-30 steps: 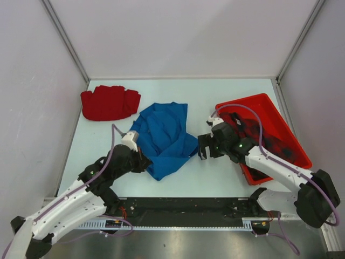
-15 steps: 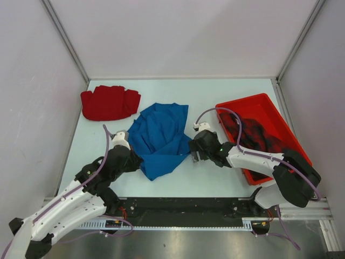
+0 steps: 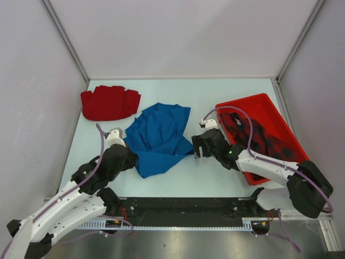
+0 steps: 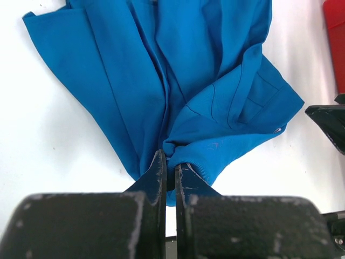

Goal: Fold and stack the skirts
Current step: Flatten out the skirt at the center of the board.

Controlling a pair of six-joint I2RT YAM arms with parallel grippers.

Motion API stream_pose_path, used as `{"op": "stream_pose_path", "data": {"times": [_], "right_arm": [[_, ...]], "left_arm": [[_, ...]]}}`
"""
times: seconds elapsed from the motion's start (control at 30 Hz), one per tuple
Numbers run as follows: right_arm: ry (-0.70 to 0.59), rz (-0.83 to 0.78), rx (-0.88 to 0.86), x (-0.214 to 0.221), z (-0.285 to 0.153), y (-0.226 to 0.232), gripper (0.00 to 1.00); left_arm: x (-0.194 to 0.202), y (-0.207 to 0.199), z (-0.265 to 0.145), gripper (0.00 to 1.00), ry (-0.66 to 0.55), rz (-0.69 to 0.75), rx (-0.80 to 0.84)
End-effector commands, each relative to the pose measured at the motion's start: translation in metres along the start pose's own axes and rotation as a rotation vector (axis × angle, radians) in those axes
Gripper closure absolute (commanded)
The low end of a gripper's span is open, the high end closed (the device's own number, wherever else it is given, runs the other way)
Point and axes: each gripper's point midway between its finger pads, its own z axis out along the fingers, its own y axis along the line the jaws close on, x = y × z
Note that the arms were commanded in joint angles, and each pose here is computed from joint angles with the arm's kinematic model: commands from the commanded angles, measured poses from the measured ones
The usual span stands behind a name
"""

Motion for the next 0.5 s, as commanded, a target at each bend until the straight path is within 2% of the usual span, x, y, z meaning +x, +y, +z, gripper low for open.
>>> {"op": "stream_pose_path", "data": {"times": [0.0, 0.23, 0.47], "right_arm": [[-0.005, 0.032, -0.042, 0.002, 0.011, 0.009, 0.13], [0.016, 0.047, 0.051, 0.022, 0.03, 0.005, 0.14], [-0.068, 0.101, 0.089, 0.01, 0.039, 0.005, 0.15]], "left_arm": [[-0.026, -0.009, -0.008, 1.0, -0.086, -0.037, 0.022], [-0.027, -0.008, -0.009, 1.0, -0.094, -0.042, 0.018], [-0.029, -0.005, -0.012, 1.0, -0.105, -0.053, 0.014]]}}
